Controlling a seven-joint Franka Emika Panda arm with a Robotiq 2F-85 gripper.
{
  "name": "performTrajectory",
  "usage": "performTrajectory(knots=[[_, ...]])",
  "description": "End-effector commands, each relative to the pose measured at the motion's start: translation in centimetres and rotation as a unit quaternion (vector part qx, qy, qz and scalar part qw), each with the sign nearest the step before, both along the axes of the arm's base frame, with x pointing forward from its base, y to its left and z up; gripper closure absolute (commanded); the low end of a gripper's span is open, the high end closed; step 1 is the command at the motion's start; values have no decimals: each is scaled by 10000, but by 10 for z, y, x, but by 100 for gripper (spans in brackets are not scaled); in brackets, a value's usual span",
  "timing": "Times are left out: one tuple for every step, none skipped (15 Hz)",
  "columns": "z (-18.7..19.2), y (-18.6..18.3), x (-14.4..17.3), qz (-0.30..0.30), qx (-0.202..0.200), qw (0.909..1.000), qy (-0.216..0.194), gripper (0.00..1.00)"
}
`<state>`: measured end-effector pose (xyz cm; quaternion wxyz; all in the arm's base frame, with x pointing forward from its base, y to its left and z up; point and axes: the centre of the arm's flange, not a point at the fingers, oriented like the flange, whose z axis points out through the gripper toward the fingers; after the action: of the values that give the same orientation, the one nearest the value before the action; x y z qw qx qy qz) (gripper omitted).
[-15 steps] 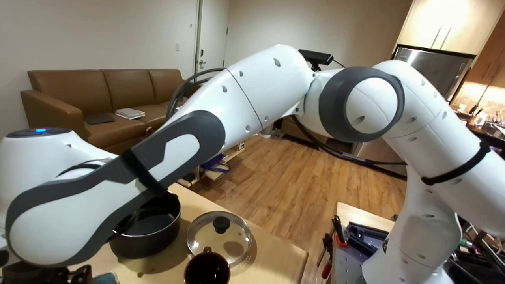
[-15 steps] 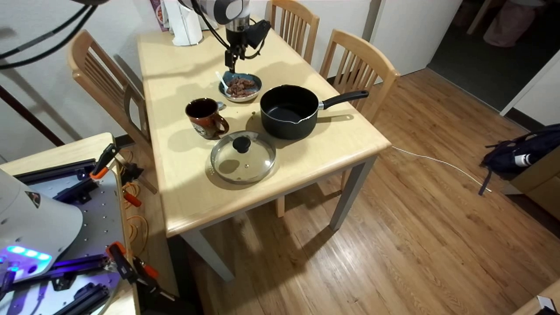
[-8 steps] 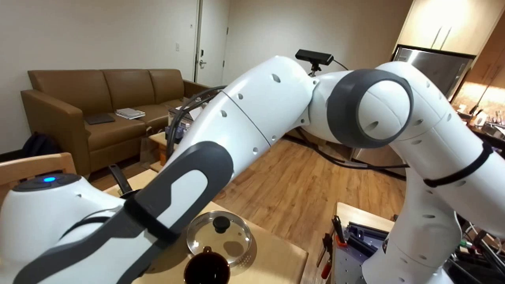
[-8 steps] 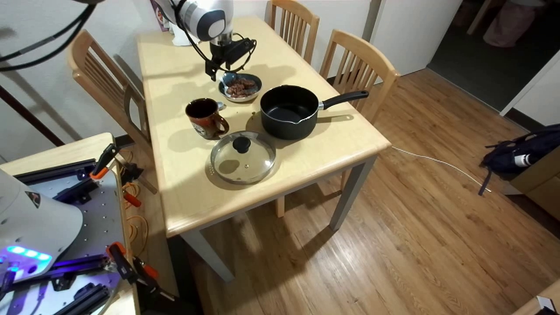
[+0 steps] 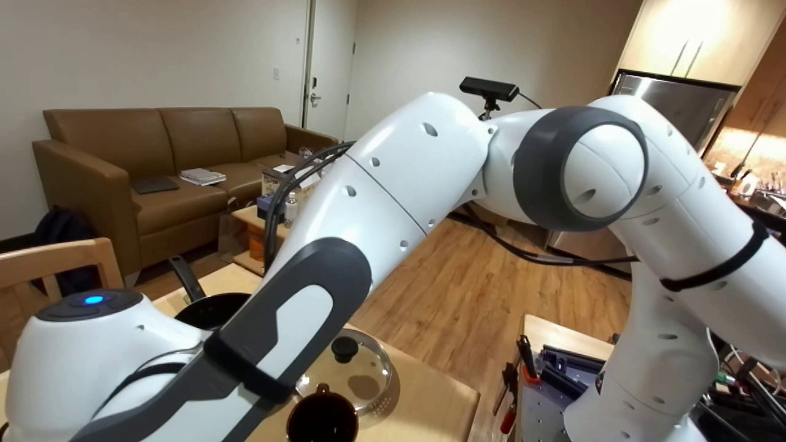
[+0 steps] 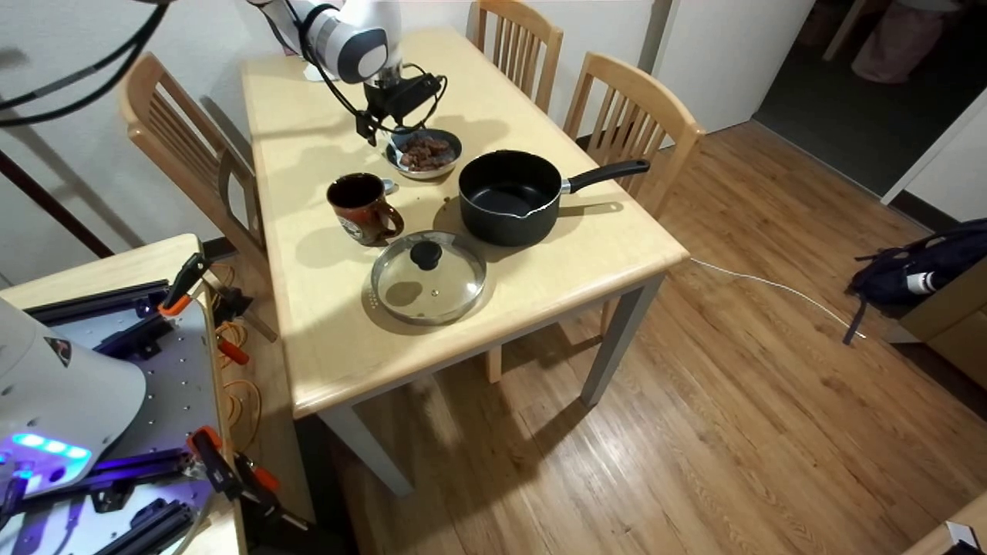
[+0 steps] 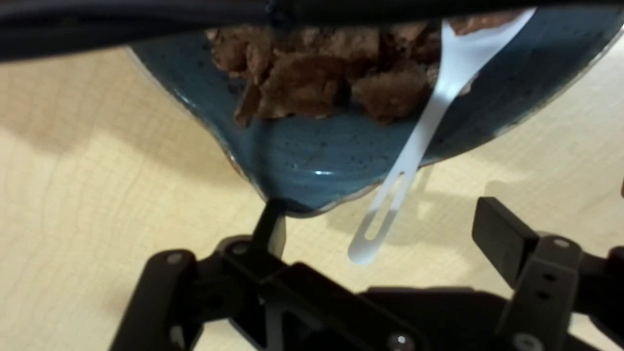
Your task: Remove the spoon from the bowl and put it in the mug
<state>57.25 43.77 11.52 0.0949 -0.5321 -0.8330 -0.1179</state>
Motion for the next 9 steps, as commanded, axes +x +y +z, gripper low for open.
performTrajectory(knots=[[8,3,-6,28,-80,9999,-60,0],[10,6,-11,67,-96,9999,-96,0],[10,8,-14,64,-127,9999,-97,0],[9,11,-19,35,-131,9999,-81,0],[8,14,-23,-4,-136,9999,-95,0],[8,16,-30,-73,-136,9998,-121,0],[10,19,-37,-140,-146,9997,-153,0],[12,22,-43,-208,-164,9994,-215,0],[14,25,-51,-289,-174,9990,-304,0]])
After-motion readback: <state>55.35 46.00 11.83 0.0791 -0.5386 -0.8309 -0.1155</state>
